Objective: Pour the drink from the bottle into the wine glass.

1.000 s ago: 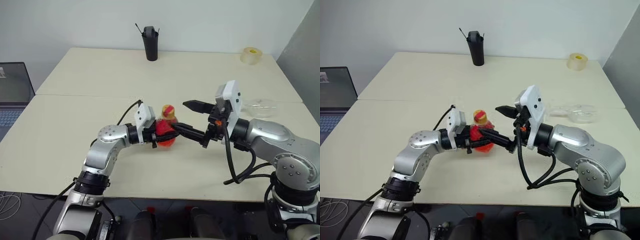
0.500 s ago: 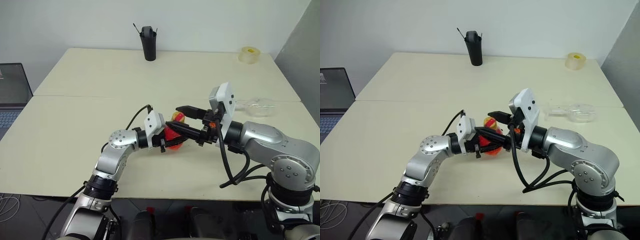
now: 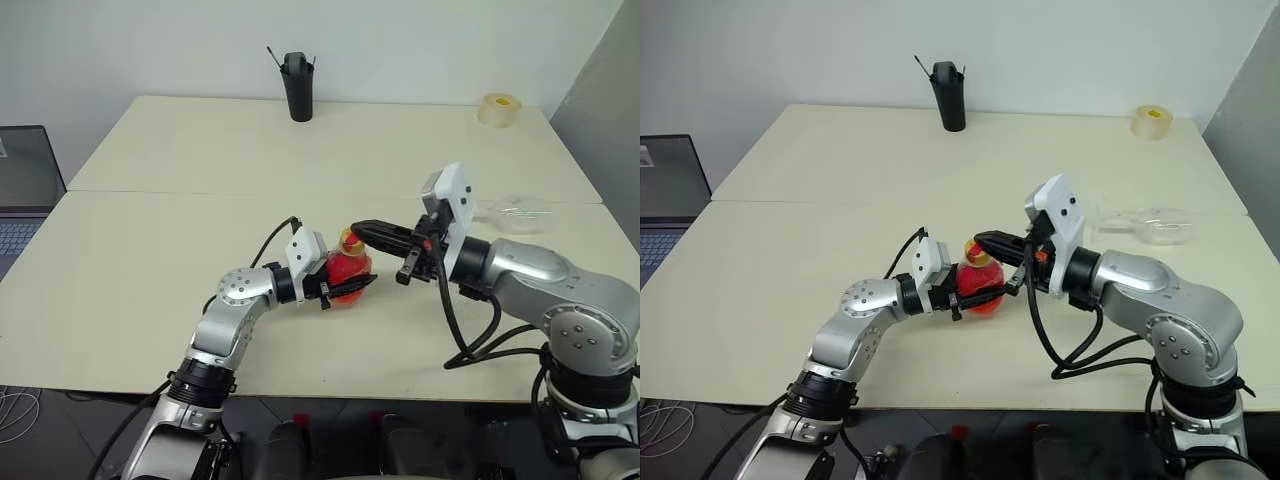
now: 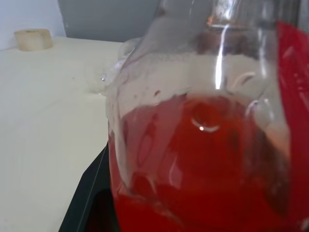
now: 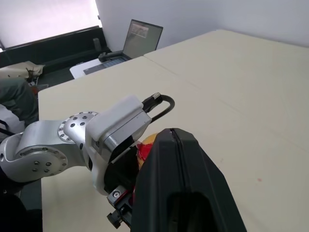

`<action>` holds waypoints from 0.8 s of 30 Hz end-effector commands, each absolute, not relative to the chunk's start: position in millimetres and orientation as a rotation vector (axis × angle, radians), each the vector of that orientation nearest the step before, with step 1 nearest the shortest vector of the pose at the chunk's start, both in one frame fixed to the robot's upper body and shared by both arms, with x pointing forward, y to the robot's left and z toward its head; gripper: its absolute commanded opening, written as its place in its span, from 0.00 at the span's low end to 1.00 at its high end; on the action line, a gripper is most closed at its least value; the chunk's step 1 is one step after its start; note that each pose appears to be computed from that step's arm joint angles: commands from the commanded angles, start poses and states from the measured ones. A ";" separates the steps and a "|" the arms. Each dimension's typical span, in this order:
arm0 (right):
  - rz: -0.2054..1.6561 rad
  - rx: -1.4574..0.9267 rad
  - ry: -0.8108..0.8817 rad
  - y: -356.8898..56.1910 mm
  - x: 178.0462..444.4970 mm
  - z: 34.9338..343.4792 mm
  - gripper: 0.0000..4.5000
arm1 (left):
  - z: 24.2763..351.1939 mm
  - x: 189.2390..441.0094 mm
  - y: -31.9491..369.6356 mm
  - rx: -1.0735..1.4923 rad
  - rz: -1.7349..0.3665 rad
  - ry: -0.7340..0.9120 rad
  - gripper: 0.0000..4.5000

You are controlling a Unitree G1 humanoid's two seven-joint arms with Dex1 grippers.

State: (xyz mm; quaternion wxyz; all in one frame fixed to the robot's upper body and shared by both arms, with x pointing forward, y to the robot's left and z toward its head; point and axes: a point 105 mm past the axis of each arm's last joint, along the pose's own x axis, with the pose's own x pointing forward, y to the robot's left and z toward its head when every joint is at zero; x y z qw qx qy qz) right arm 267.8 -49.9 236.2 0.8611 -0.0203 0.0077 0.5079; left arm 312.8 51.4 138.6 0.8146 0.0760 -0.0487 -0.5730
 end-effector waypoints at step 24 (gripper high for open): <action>1.044 -0.099 -0.002 -45.0 271.2 238.8 0.59 | 170.4 305.6 45.9 0.112 -1.231 -0.247 0.44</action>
